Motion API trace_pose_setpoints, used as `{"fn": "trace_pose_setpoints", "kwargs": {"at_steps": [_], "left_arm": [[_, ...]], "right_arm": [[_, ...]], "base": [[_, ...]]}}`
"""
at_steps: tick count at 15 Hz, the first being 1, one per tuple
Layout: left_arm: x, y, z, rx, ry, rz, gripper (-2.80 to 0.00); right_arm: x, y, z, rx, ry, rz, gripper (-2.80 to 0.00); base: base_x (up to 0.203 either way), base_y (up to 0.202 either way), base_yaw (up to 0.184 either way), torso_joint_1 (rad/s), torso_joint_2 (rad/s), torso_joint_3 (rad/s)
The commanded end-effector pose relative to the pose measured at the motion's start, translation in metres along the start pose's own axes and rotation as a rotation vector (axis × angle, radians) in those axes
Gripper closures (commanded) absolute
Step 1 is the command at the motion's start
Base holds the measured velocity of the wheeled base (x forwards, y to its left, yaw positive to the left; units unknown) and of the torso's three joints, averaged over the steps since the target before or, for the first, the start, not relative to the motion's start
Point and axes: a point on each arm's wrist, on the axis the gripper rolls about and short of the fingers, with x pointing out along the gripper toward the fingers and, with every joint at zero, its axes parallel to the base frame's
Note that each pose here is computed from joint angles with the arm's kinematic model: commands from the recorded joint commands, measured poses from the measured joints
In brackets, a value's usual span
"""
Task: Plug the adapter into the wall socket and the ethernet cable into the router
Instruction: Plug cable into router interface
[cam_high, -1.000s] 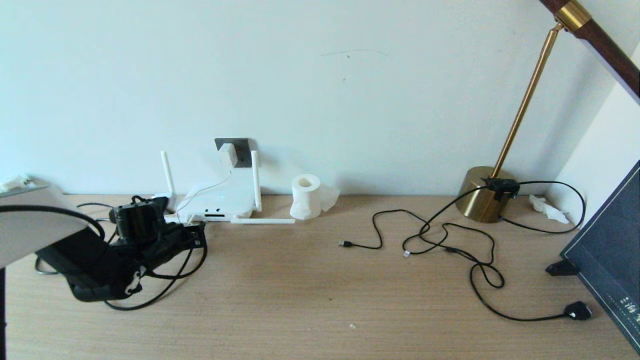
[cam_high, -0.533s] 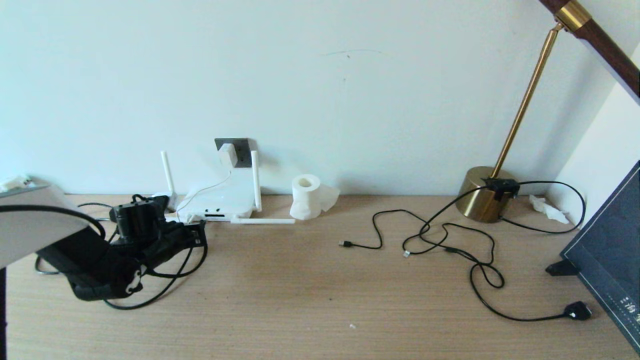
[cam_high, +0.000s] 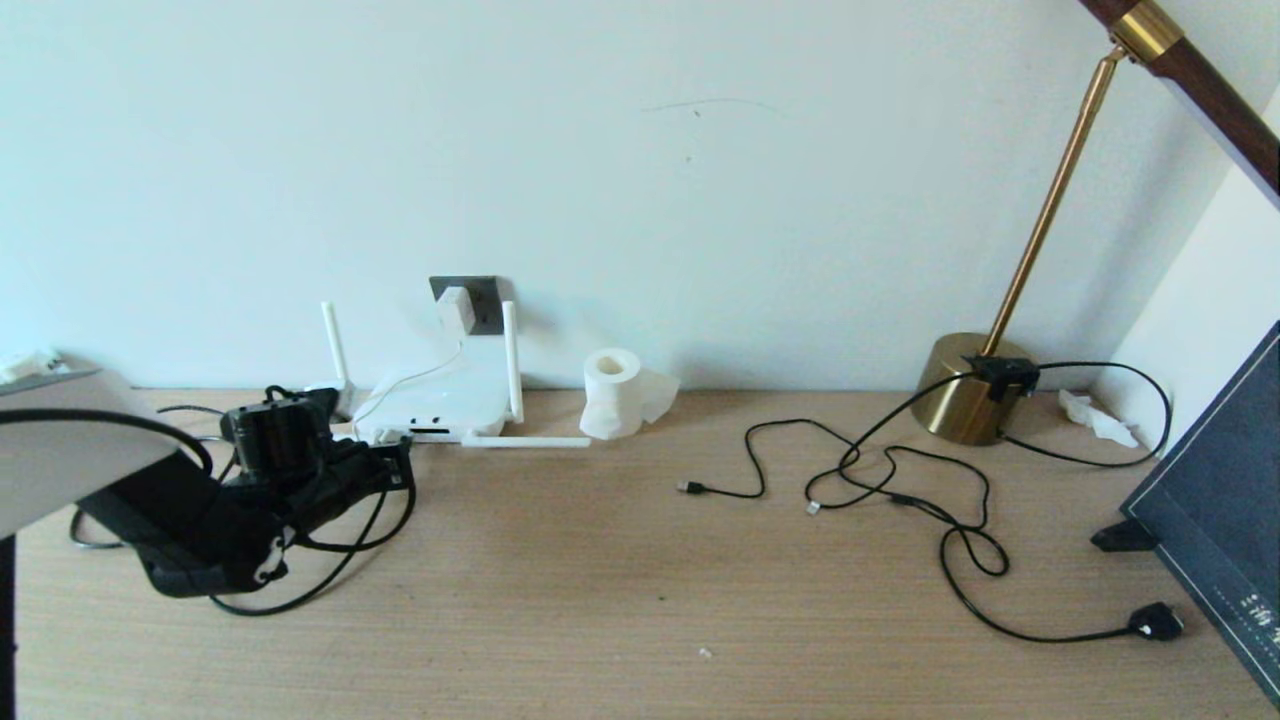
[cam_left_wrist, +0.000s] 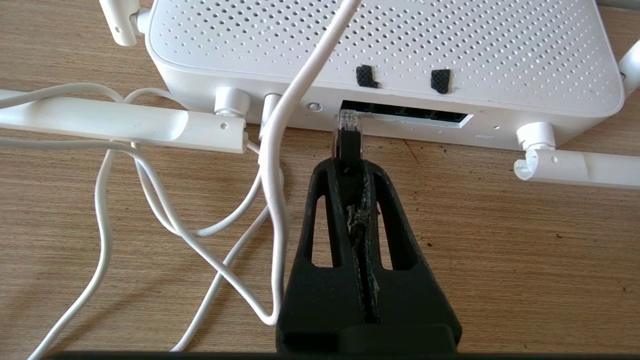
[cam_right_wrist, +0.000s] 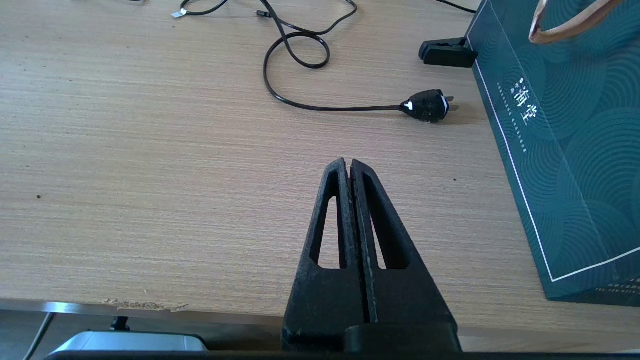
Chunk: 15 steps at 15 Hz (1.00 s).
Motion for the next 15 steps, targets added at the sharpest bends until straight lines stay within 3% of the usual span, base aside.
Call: {"fn": "trace_pose_setpoints", "kwargs": {"at_steps": [1,15], "left_arm": [[0.001,-0.0013,0.0008,0.001,-0.007,-0.003,0.0],[0.0071,-0.005,-0.0054,0.004,0.007,-0.013,0.0]], "right_arm": [[0.0001,0.0,-0.0001,-0.001,0.003,0.001,0.0],[0.0001,0.0,-0.0001,-0.001,0.003,0.001,0.0]], "base": [[0.0,0.0,0.0,0.0,0.0,0.0],[0.0,0.0,0.0,0.0,0.0,0.0]]}}
